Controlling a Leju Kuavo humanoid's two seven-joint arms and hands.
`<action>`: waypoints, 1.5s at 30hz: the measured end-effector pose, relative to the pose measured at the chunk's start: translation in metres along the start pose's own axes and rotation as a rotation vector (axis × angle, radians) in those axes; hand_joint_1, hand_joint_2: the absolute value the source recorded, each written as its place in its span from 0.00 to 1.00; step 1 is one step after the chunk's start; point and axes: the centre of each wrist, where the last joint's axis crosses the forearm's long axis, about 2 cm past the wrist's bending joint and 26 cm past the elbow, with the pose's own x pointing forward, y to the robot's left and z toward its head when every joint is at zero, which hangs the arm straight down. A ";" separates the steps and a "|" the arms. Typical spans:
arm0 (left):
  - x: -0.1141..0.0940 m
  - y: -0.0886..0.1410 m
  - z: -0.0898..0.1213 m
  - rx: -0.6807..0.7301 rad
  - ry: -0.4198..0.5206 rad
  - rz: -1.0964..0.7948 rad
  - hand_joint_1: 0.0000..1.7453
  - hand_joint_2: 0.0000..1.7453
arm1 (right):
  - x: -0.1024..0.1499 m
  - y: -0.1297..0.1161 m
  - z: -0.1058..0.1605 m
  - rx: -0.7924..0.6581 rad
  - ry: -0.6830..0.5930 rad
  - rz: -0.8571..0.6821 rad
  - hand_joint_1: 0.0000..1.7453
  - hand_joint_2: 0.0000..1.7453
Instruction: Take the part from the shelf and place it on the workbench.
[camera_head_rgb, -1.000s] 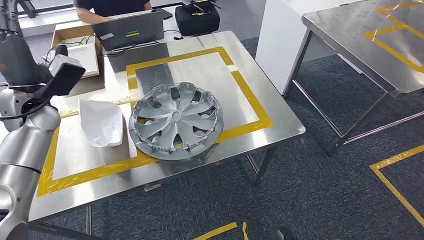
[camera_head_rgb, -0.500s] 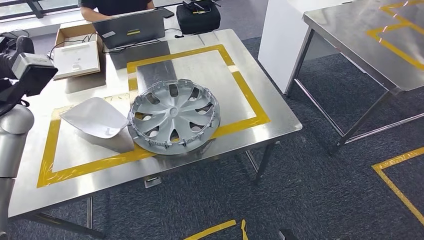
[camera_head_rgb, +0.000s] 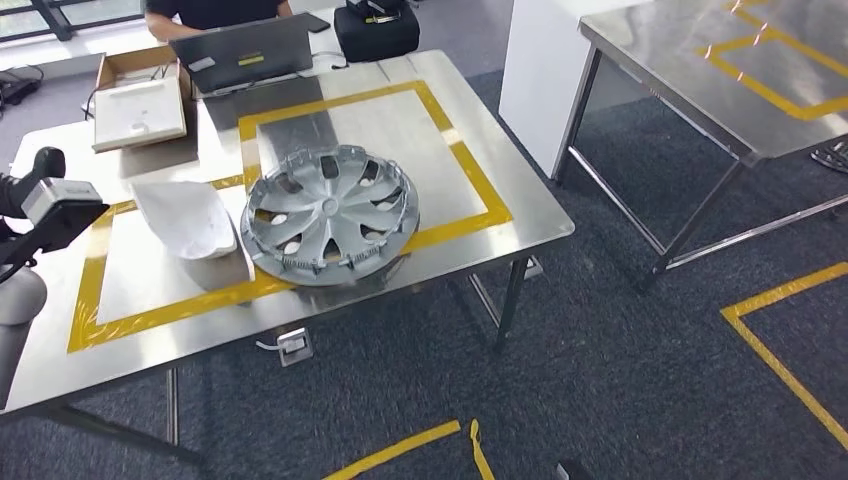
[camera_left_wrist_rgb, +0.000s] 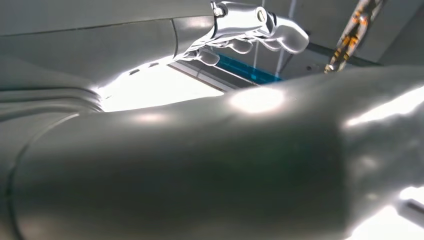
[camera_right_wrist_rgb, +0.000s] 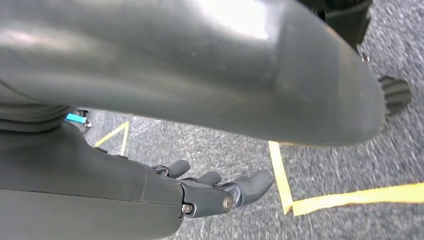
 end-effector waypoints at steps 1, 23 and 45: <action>0.002 0.001 0.001 0.002 -0.006 -0.001 0.00 0.00 | 0.000 0.000 0.000 -0.001 -0.001 0.001 0.00 0.00; 0.003 0.009 0.054 -0.059 0.004 -0.092 0.00 0.00 | 0.001 -0.007 0.000 -0.016 -0.017 0.031 0.00 0.00; -0.008 -0.032 0.145 -0.423 0.171 -0.194 0.00 0.00 | 0.004 -0.009 0.001 -0.023 -0.020 0.025 0.00 0.00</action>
